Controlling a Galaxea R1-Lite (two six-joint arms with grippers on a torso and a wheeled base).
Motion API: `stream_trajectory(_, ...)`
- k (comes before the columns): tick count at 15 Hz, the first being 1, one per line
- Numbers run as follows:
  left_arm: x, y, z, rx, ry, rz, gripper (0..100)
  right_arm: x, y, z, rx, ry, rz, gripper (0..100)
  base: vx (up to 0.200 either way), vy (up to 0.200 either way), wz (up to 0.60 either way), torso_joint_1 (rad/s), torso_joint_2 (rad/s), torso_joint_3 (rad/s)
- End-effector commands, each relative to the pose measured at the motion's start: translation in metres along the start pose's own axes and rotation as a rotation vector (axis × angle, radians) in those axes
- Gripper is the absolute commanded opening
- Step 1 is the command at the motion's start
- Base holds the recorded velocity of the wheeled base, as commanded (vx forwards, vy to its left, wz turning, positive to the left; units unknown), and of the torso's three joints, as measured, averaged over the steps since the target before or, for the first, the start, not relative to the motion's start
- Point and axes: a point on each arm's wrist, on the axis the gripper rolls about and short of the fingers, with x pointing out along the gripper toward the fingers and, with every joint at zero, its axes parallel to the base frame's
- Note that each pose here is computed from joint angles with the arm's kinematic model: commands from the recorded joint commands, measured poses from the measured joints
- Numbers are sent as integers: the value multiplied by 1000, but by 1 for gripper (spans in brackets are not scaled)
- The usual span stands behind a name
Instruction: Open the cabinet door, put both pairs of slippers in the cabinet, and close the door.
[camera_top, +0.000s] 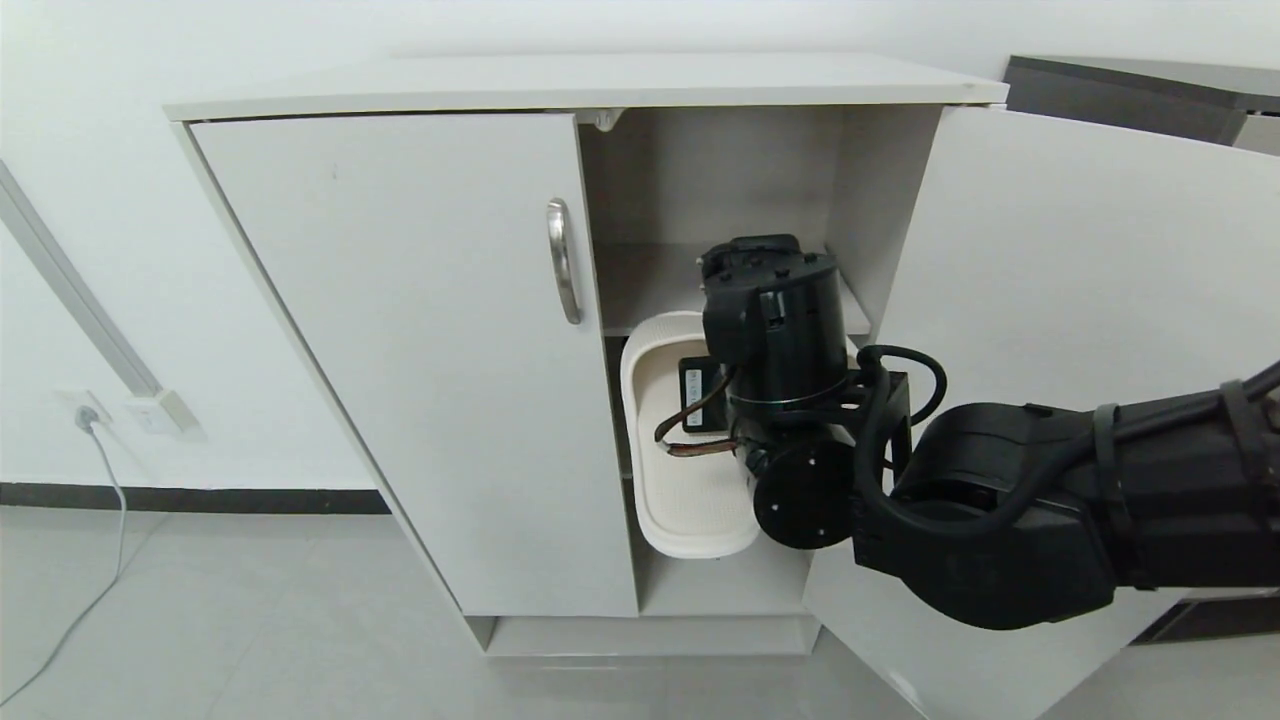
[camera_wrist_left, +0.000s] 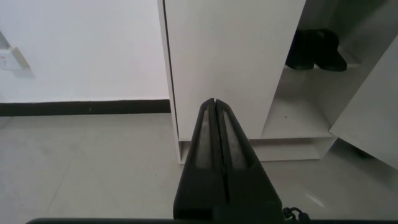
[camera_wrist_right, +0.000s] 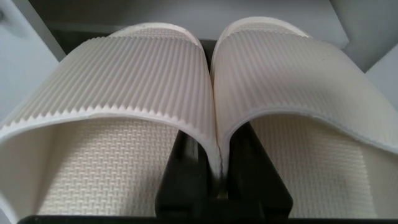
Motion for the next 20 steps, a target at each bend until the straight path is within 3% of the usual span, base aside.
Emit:
stream_trajectory(1, 0, 0, 0, 0, 1, 1, 0, 0, -1, 1, 2, -1, -1, 0, 200, 0, 0, 2, 2, 2)
stream_trajectory(6, 0, 0, 0, 0, -1, 1, 0, 2, 0, 0, 9, -6, -2, 0, 200, 0, 0, 5, 2, 4)
stream_trajectory(9, 0, 0, 0, 0, -1, 1, 0, 21, -3, -8, 15, -9, -31, 0, 0, 0, 0, 0, 0, 0)
stream_trajectory(20, 0, 0, 0, 0, -1, 1, 0, 69, 0, 20, -40, -59, -43, 0, 0, 0, 0, 0, 0, 0)
